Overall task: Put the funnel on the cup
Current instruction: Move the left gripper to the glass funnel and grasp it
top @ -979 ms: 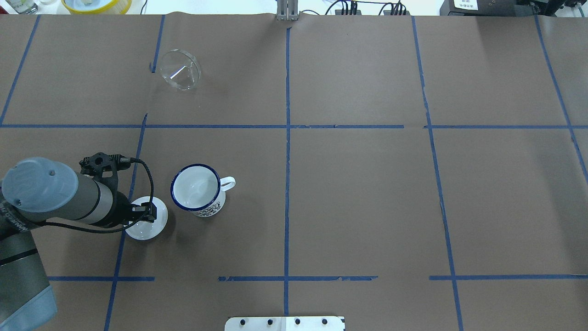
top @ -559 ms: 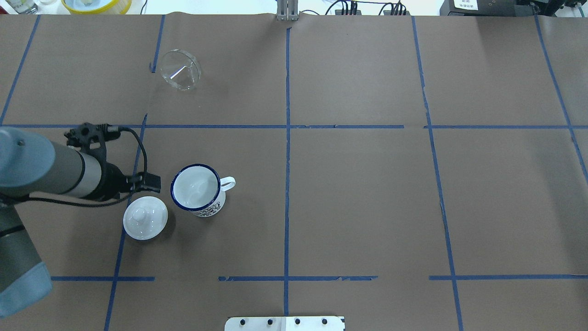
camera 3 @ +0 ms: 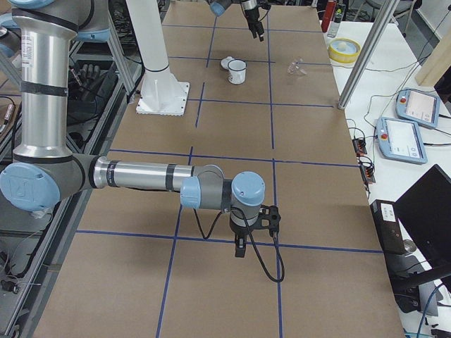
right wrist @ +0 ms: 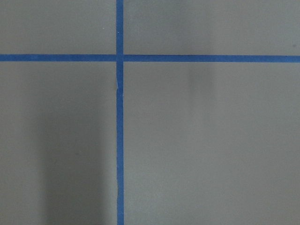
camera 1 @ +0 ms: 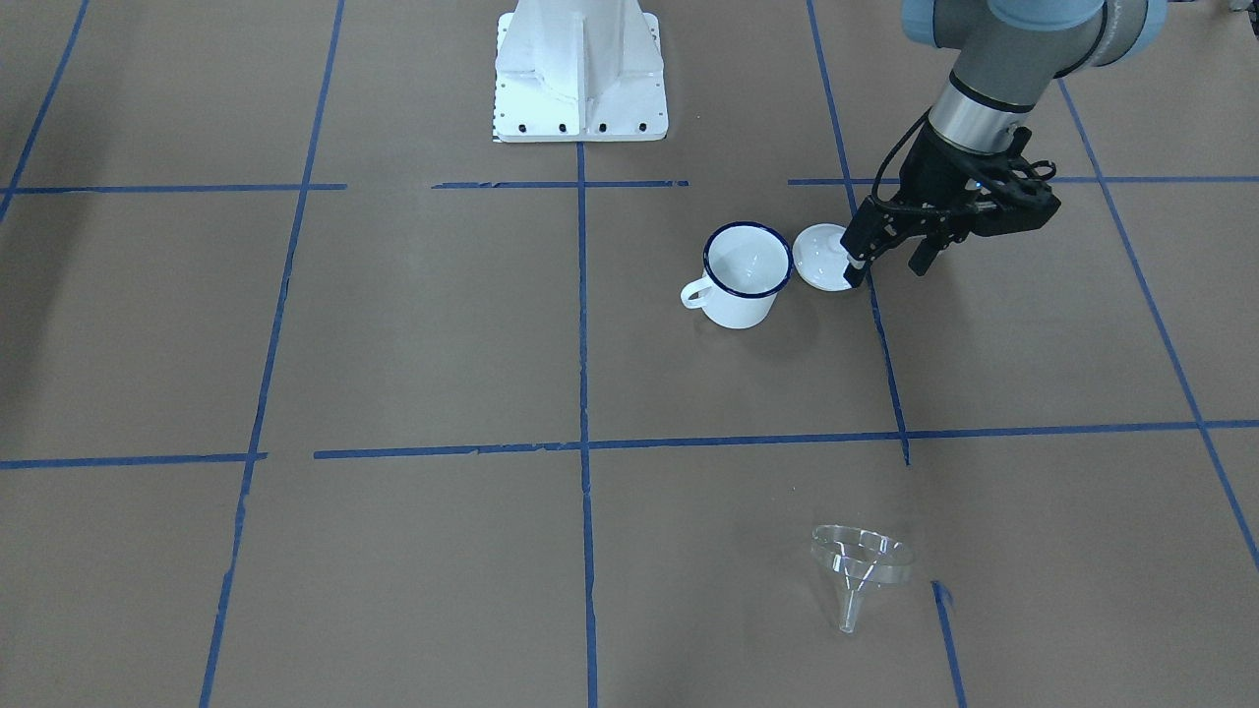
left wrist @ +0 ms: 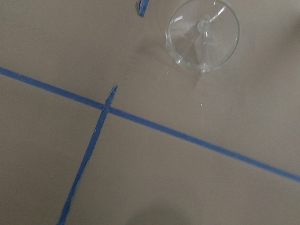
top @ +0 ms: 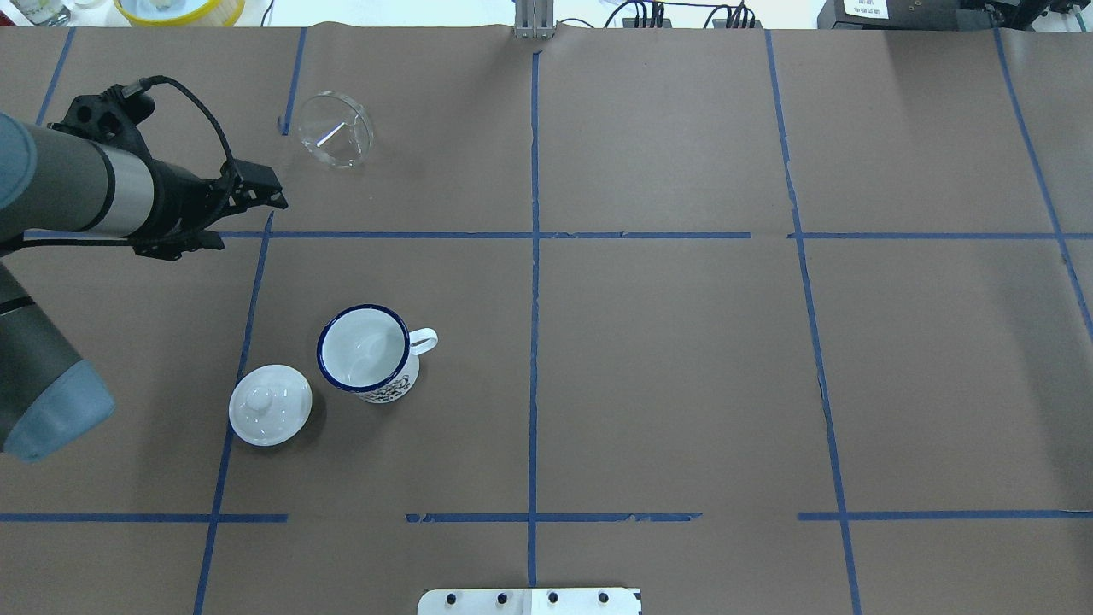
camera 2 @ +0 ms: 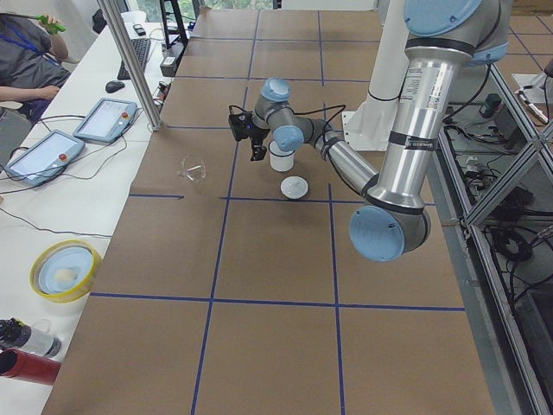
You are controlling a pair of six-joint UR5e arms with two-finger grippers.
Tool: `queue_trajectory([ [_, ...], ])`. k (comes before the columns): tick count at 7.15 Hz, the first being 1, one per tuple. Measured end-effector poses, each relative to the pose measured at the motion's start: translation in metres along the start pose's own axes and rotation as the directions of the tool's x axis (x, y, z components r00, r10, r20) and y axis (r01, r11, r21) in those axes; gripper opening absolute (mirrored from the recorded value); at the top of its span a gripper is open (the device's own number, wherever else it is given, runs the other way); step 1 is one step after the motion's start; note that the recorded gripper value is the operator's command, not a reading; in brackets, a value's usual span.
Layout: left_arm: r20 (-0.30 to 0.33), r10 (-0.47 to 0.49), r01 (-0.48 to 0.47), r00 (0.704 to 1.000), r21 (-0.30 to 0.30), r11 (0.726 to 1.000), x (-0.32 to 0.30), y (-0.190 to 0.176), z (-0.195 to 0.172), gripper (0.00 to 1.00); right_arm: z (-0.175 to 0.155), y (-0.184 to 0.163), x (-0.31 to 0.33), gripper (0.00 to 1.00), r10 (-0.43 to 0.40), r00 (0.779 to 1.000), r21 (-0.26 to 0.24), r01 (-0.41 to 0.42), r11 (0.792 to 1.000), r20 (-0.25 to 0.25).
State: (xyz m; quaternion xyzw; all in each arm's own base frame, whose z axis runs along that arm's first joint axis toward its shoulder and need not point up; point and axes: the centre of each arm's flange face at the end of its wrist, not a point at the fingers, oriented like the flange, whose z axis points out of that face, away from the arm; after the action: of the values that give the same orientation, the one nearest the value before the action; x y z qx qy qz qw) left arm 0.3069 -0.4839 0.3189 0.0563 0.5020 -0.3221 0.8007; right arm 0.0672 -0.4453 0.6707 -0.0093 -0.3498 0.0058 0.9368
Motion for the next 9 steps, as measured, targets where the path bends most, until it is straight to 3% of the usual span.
queue_trajectory([
  [1,-0.070,-0.154,0.158,0.986,0.052,0.986,0.011,-0.016,0.028,1.00,0.000,0.000,0.000,1.00,0.000,1.000,0.000,0.000,1.000,0.000],
  [2,-0.153,-0.285,0.299,0.946,0.076,0.951,0.019,-0.033,0.063,1.00,0.000,0.000,0.000,1.00,0.000,1.000,0.000,0.000,1.000,0.000],
  [4,-0.290,-0.440,0.487,0.850,0.113,0.866,0.034,-0.060,0.121,1.00,0.000,0.000,0.000,1.00,-0.001,1.000,0.001,0.001,1.000,0.000],
  [6,-0.347,-0.544,0.612,0.764,0.121,0.782,0.052,-0.074,0.151,1.00,0.000,0.000,0.000,1.00,-0.001,1.000,0.001,0.001,1.000,0.000],
  [8,-0.371,-0.569,0.645,0.734,0.119,0.755,0.052,-0.084,0.178,0.99,0.000,0.000,0.000,1.00,-0.001,1.000,0.001,0.001,1.000,0.000],
  [9,-0.376,-0.569,0.646,0.731,0.116,0.754,0.048,-0.086,0.185,0.88,0.000,0.000,0.000,1.00,-0.001,1.000,0.001,0.001,1.000,0.000],
])
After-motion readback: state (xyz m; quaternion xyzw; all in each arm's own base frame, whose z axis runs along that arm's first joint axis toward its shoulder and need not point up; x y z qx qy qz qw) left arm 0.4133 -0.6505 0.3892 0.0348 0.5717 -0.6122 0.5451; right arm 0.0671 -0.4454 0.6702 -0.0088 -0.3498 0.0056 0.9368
